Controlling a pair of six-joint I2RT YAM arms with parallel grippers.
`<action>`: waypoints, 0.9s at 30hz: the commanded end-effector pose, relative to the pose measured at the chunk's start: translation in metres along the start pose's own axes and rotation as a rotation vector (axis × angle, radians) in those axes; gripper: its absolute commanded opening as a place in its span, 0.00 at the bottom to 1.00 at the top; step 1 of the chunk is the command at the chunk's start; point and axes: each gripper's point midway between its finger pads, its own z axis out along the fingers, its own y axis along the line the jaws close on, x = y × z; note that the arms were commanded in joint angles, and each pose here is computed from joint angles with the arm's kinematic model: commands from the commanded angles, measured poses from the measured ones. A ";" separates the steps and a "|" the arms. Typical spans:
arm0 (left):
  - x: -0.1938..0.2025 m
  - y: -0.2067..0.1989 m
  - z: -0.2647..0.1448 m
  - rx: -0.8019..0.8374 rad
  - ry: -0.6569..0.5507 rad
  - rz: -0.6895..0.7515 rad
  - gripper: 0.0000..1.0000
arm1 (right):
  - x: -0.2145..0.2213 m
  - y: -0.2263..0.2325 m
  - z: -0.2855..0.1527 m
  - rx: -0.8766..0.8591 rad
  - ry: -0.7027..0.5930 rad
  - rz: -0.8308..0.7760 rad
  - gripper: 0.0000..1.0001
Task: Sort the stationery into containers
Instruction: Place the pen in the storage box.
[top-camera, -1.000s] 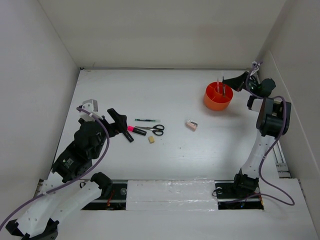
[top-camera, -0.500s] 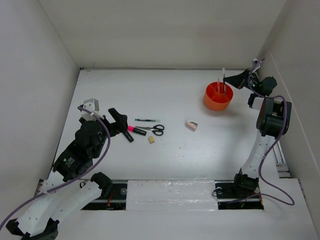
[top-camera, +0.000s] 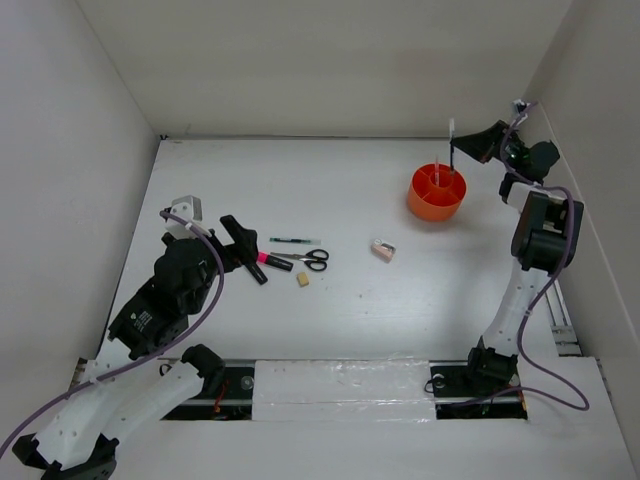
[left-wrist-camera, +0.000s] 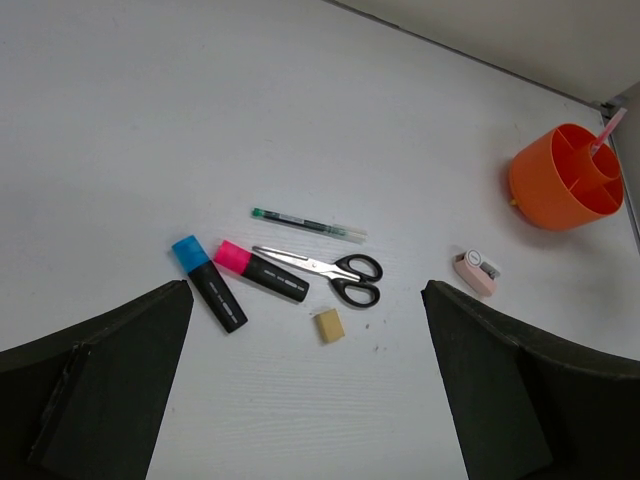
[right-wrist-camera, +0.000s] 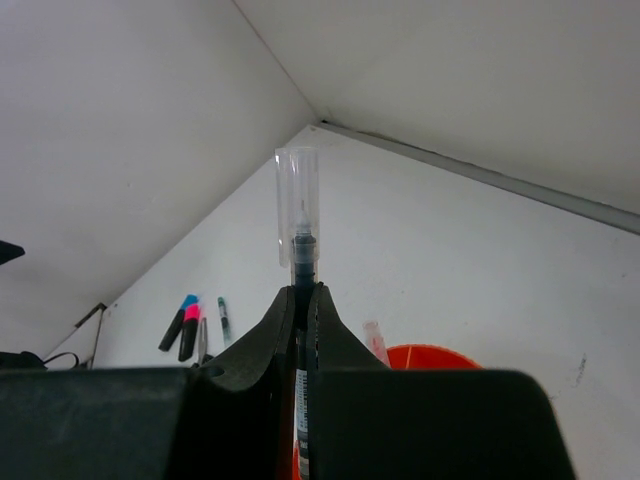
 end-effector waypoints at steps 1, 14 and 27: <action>-0.005 -0.004 0.003 0.012 -0.022 0.000 1.00 | -0.018 0.037 0.009 -0.159 -0.074 -0.462 0.00; -0.004 -0.005 0.002 0.020 -0.018 0.010 1.00 | 0.002 0.016 0.017 -0.161 -0.058 -0.399 0.00; -0.009 -0.007 -0.001 0.041 -0.034 -0.002 1.00 | 0.027 0.003 0.007 -0.133 -0.026 -0.320 0.00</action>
